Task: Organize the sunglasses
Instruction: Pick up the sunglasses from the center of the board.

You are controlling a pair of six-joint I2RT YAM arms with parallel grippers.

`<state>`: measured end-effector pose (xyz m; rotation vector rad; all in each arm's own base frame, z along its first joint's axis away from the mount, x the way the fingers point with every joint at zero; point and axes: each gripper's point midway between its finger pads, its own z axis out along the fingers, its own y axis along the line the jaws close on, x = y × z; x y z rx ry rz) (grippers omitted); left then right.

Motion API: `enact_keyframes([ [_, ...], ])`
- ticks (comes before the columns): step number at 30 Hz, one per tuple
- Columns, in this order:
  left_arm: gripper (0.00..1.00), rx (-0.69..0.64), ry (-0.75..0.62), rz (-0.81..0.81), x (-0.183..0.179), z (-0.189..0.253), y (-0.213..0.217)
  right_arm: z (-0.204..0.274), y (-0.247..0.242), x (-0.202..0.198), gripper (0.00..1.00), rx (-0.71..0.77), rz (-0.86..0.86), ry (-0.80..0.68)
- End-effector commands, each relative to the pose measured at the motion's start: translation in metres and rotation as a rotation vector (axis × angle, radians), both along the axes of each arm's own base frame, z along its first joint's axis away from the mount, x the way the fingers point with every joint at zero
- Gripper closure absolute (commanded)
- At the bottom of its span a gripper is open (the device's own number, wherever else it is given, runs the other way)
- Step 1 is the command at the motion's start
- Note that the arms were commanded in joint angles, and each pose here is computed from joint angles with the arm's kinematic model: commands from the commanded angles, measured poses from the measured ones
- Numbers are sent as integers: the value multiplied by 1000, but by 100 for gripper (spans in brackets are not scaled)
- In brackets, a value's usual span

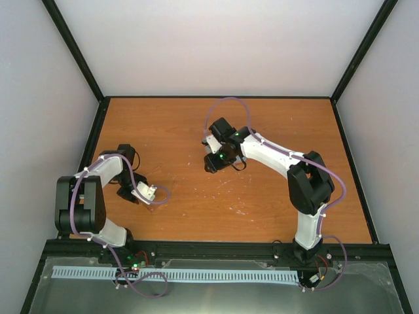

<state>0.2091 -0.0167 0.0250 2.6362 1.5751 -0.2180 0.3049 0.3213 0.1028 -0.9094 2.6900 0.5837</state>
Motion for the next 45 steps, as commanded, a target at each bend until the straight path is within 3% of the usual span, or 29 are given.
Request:
enact_keyframes([
  [1,55,-1,-48,-234,9,0,2,9,-1,3,50,19,-15,-21],
  [9,68,22,-51,-207,11,-5,5,8,-2,5,50,21,-15,-19],
  [20,70,38,-37,-173,6,-16,7,6,-5,2,50,18,-21,-10],
  [27,83,6,-103,-147,18,-15,0,7,-7,4,50,11,-33,-21],
  [32,91,-90,-254,-104,50,5,-22,13,-10,16,51,13,-74,-49],
  [37,96,-261,-499,-43,102,48,-68,47,-28,54,52,83,-208,-118],
  [42,99,-487,-843,11,162,121,-116,116,-78,110,51,231,-420,-237],
  [45,99,-623,-1007,42,182,163,-135,160,-114,135,47,422,-532,-238],
])
